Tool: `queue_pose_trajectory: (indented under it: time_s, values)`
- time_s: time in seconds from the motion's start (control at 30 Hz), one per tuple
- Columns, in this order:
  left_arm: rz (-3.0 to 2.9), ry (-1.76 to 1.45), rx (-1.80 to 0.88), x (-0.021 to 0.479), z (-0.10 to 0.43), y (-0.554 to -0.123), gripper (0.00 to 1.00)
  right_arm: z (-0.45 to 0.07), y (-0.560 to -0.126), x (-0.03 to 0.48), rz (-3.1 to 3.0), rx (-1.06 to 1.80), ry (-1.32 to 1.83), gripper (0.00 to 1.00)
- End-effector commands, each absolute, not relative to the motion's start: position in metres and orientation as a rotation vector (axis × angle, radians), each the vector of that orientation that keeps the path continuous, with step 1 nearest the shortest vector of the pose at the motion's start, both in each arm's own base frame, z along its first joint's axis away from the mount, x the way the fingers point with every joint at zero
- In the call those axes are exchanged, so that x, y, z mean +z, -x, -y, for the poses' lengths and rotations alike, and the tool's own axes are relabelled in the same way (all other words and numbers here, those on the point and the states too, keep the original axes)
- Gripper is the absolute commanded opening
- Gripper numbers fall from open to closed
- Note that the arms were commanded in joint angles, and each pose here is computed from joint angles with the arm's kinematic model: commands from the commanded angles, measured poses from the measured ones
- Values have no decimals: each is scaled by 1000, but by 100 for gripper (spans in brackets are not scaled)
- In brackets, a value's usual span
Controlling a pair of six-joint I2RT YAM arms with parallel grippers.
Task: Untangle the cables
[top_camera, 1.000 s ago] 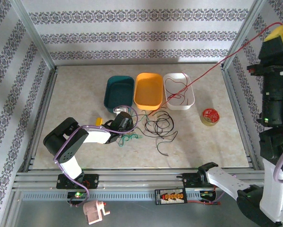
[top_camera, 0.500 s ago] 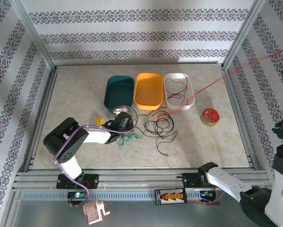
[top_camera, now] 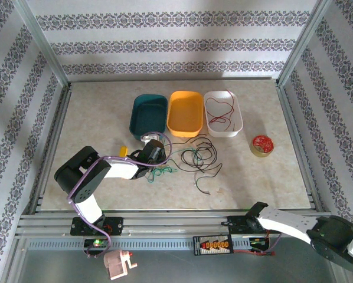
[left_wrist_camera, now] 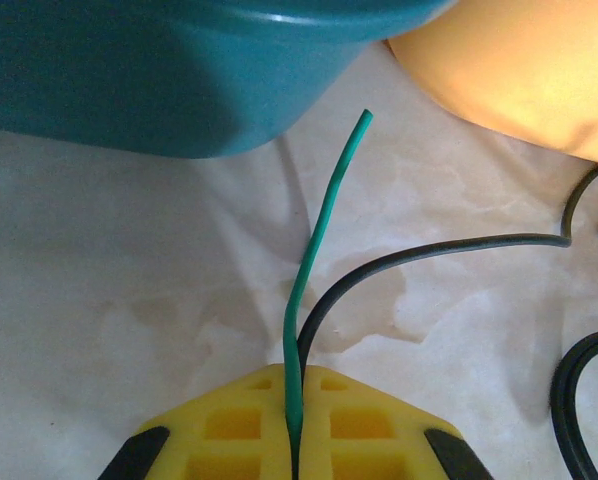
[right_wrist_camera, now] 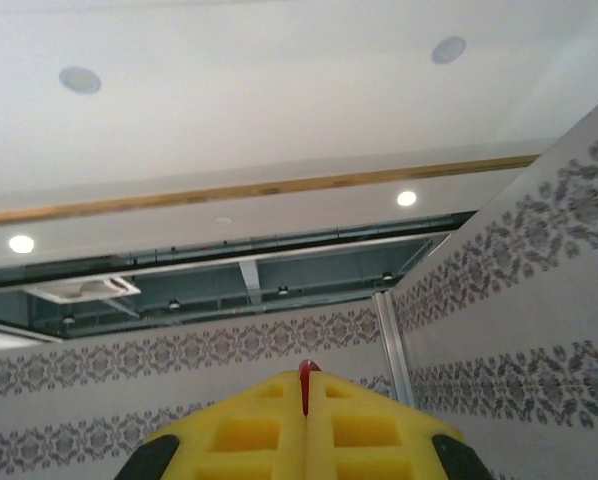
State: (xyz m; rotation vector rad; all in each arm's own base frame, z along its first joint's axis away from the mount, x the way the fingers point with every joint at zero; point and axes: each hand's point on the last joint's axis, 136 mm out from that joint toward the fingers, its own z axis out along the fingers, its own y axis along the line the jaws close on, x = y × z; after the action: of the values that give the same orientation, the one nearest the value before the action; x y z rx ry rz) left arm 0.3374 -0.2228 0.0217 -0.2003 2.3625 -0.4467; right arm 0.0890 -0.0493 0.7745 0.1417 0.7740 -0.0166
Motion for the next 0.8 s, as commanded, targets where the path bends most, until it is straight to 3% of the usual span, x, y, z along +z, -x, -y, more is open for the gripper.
queue_pose_trajectory:
  time_s: [0.0, 0.23, 0.57, 0.77]
  values:
    - [-2412, 221, -393, 8, 212, -334, 0, 0, -153, 761, -914, -136, -35, 0]
    - [-2408, 227, -414, 9, 214, -334, 0, -33, -208, 749, -997, -183, -2, 0]
    - [-2408, 229, -452, 10, 219, -334, 0, -71, -329, 674, -1257, 18, -16, 0]
    - [-2418, 223, -449, 6, 219, -333, 0, -85, -375, 674, -1274, 190, -20, 0]
